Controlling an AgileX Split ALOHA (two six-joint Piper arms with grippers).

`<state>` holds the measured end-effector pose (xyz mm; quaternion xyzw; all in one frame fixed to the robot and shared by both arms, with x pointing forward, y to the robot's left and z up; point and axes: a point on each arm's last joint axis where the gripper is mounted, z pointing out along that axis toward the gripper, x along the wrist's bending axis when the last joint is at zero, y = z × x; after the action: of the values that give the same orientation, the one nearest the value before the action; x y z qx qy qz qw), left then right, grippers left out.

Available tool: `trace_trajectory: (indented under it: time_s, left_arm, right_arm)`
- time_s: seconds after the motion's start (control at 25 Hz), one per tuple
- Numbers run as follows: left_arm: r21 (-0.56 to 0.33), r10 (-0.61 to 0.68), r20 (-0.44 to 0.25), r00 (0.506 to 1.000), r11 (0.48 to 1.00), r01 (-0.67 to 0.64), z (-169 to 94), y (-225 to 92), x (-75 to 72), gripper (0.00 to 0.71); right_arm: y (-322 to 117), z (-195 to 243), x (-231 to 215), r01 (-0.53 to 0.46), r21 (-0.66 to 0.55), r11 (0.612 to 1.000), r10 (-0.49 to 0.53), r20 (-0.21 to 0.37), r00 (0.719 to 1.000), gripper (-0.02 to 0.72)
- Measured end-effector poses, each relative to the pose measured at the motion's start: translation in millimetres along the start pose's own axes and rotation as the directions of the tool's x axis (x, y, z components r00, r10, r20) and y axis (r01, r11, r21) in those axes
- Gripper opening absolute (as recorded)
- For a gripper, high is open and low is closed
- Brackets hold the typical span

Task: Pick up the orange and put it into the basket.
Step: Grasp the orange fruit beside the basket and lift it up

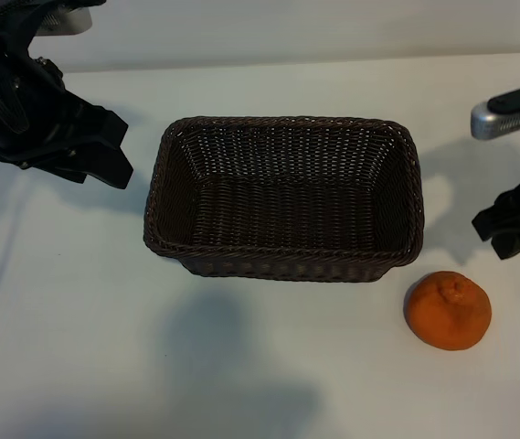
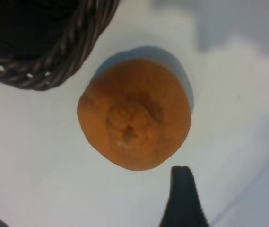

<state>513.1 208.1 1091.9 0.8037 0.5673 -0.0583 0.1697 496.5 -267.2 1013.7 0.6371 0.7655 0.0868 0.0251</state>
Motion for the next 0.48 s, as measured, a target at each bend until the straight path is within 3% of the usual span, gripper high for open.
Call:
trace_trajectory:
  time_s: [0.48]
  left_arm:
    - [0.0,0.0,0.0,1.0,1.0,0.0,0.0,0.0,0.0,0.521]
  right_arm:
    - [-0.9,7.0,7.8,0.024,-0.037,0.999,-0.027,-0.089,0.996,0.492]
